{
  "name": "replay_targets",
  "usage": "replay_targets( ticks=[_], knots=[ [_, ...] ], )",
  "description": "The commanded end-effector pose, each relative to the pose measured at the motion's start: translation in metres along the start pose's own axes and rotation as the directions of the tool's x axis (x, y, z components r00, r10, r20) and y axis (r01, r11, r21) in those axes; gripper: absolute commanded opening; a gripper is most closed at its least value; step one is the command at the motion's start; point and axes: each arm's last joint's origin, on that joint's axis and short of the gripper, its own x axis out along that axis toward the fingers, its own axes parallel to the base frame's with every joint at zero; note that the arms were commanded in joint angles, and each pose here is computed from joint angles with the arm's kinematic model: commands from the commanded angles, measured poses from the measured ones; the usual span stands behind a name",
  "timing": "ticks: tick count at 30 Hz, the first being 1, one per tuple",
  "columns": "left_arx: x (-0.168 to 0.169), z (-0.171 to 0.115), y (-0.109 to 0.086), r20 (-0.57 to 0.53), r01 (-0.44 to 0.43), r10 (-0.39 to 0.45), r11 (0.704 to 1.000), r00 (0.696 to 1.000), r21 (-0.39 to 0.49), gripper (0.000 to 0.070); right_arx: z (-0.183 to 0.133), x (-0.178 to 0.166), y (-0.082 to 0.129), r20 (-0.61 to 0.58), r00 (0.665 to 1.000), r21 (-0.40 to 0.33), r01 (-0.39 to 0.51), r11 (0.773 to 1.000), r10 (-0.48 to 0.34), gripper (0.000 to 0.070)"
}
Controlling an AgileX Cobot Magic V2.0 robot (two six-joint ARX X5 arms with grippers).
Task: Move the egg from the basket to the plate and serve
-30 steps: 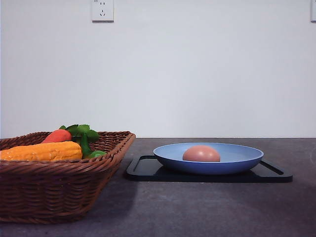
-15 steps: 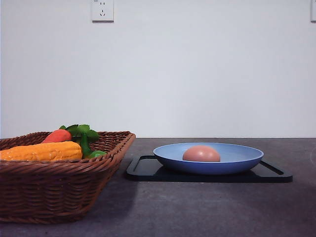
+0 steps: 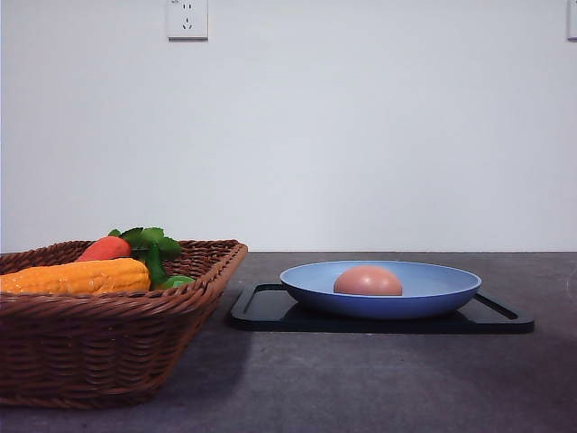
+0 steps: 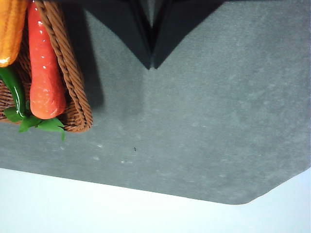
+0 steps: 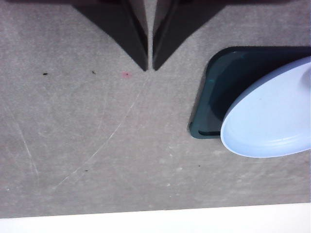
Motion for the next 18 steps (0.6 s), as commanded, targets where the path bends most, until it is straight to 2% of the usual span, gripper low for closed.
replay_targets(
  ticks=[1,18],
  knots=[
    [0.0024,-0.0084,0.0012,-0.034,-0.004,0.004,1.0,0.999,0.016,0.0,-0.0004,0.0003,0.0001,0.007,1.0,0.016,-0.001,1.0,0.001,0.0],
    [0.0024,-0.0084,0.0012,-0.034,-0.004,0.004,1.0,0.999,0.016,0.0,-0.0005,0.0004,0.0001,0.007,1.0,0.016,-0.001,1.0,0.001,0.0]
  ],
)
